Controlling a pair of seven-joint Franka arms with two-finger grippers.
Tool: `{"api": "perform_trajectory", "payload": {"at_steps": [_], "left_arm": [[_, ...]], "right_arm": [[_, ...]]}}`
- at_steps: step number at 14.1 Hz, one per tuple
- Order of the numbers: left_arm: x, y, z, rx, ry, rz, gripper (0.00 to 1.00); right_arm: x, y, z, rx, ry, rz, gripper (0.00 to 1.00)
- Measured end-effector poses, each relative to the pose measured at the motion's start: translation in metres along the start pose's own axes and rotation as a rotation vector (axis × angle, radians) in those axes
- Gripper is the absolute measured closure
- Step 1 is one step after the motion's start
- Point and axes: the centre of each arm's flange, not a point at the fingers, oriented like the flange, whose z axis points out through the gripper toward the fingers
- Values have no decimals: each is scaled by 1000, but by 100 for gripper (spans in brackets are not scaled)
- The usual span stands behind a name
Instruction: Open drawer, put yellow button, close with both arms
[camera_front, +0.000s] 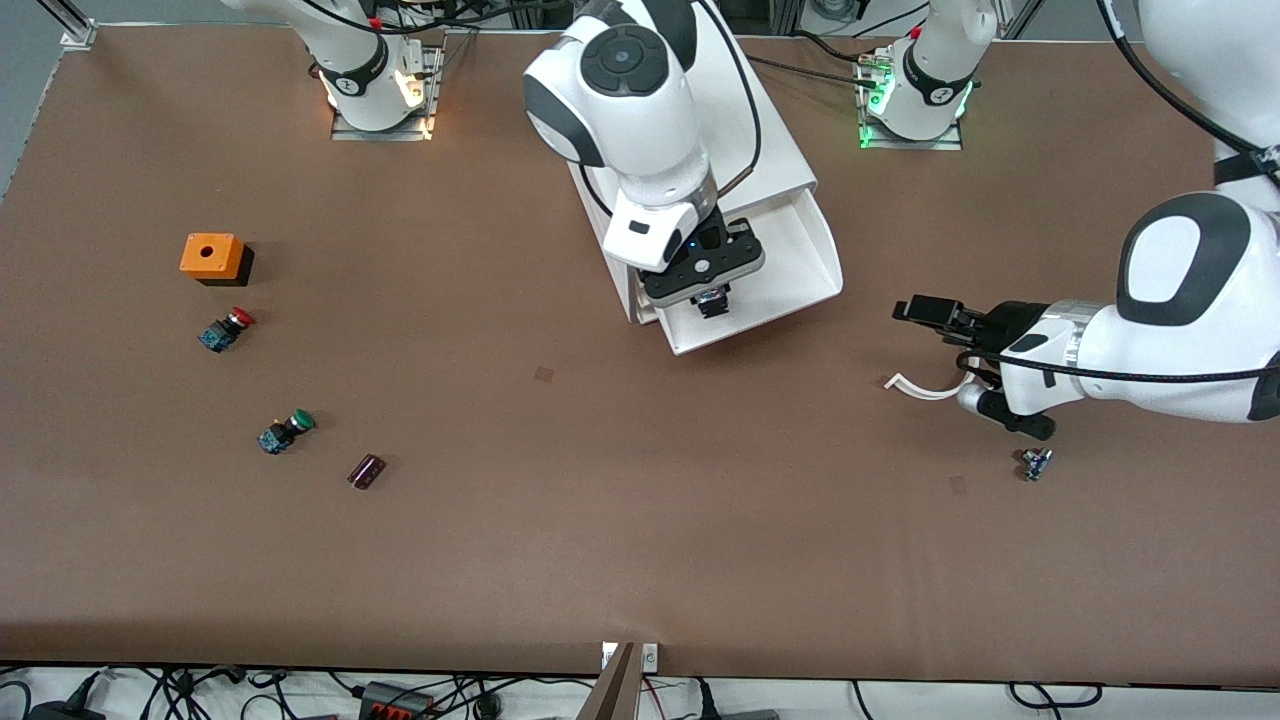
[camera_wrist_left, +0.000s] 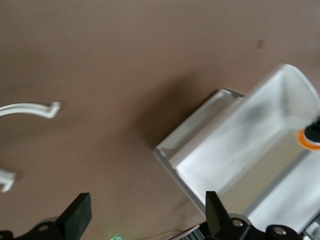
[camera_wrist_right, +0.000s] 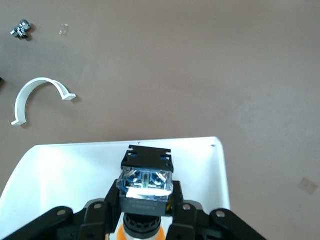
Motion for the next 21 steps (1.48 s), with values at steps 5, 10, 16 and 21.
{"api": "perform_trajectory", "payload": {"at_steps": [5,10,16,21], "left_arm": [[-3,19,-20,216,38,-40,0],[0,16,-31,249,89,-50,0],[4,13,-26,248,90,-82,0],[5,18,-24,243,105,-213,0]], "right_arm": [[-16,-16,36,-17,-46,9,58],[-33,-32,57,-33,-84,-16,58],[-31,-27,58,-53,-103,3,11],[4,19,-13,-101,-92,99,0]]}}
